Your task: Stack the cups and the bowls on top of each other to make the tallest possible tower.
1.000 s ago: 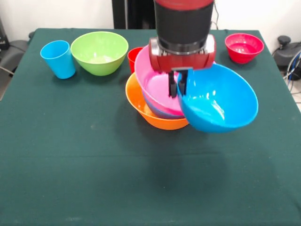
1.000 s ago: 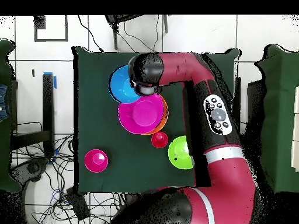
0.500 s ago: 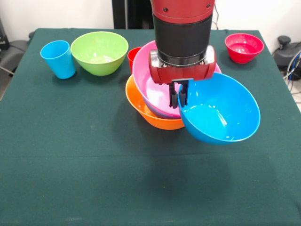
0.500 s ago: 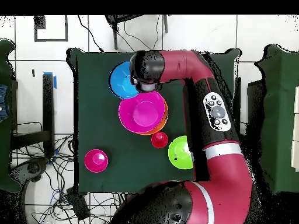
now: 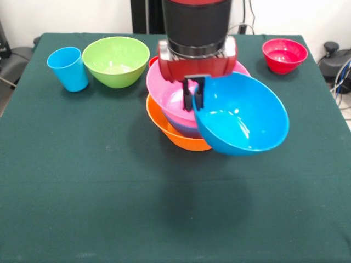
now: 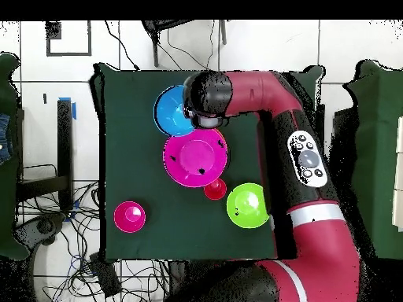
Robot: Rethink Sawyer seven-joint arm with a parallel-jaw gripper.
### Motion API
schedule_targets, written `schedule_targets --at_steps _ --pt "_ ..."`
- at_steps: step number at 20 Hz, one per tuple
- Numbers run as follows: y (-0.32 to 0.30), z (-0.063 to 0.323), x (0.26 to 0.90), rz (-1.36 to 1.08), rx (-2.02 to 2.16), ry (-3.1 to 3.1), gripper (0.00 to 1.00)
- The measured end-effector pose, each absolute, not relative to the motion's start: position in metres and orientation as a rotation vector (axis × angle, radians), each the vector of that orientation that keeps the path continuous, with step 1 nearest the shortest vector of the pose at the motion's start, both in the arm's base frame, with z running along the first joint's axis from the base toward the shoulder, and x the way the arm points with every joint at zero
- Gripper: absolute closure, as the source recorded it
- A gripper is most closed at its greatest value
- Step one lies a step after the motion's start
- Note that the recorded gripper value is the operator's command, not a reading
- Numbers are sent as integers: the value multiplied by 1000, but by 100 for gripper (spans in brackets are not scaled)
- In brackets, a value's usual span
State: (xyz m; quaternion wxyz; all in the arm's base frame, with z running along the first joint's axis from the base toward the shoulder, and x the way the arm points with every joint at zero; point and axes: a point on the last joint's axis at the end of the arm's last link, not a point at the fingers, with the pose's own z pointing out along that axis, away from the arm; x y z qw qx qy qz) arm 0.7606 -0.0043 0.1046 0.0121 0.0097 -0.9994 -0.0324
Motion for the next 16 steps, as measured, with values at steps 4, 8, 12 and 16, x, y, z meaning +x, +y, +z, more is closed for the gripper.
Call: schedule_targets --at_steps 4,8,12,16 --pt "-21 112 742 -93 41 -3095 100" --pt "-33 122 721 -80 44 -3072 100" --pt "-34 129 700 -70 67 -3051 100" --pt "-30 132 678 -76 104 -3053 100"
